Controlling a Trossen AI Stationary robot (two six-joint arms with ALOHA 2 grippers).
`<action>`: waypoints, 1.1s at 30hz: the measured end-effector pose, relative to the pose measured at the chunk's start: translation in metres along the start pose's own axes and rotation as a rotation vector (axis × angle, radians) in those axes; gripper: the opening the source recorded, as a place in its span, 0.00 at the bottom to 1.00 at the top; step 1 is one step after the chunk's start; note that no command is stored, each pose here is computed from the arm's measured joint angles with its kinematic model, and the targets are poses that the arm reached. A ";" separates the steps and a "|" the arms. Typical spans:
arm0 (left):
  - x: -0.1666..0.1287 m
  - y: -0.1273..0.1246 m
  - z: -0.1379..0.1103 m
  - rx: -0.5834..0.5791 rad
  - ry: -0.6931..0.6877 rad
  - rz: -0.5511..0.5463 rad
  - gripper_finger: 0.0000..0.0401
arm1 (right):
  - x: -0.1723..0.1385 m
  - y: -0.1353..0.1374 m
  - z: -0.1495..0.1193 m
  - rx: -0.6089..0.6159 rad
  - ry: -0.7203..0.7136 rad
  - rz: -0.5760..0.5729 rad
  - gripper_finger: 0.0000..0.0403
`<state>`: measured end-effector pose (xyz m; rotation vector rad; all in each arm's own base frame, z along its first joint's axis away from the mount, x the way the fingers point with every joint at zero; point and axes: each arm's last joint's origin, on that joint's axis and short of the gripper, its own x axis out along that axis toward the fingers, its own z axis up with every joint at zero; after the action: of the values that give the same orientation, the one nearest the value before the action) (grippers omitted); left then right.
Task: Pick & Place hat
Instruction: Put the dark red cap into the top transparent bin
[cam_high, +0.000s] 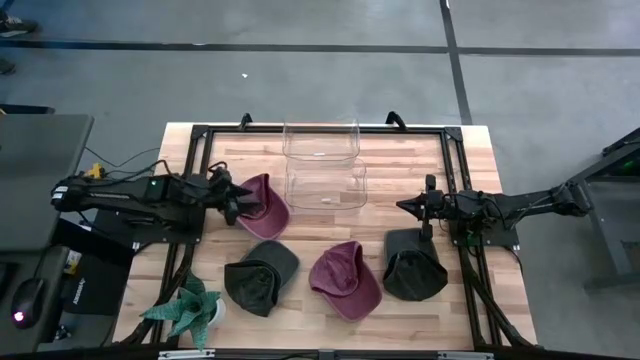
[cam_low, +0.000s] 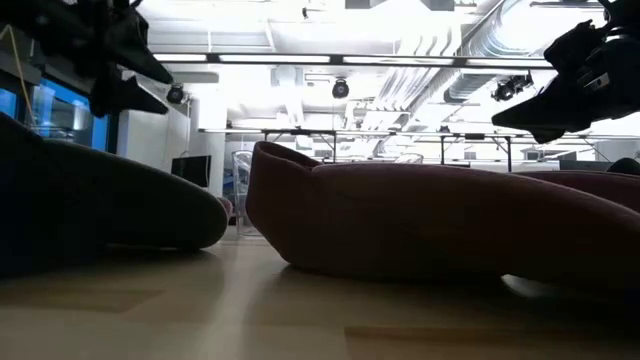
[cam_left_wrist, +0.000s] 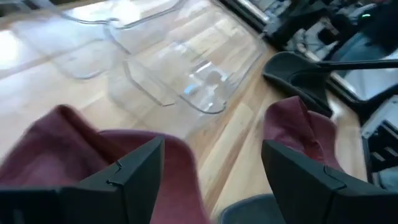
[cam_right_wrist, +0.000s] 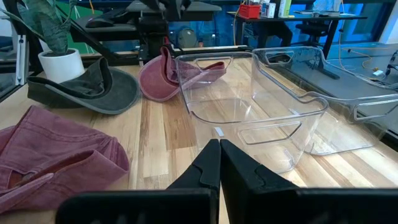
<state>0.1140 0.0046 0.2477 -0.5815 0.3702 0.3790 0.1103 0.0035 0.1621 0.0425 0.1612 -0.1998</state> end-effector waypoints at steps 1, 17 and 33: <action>-0.005 -0.001 0.005 -0.013 0.006 0.016 0.65 | 0.000 0.000 0.000 0.000 0.000 0.000 0.00; -0.026 -0.009 0.024 -0.464 0.272 0.466 0.65 | 0.000 0.000 0.000 0.000 0.000 0.000 0.00; 0.015 -0.021 0.010 -0.049 0.727 0.403 0.65 | 0.000 0.000 0.000 0.000 0.000 0.000 0.00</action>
<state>0.1391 -0.0023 0.2582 -0.6829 1.1899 0.5571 0.1103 0.0035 0.1621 0.0423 0.1616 -0.2002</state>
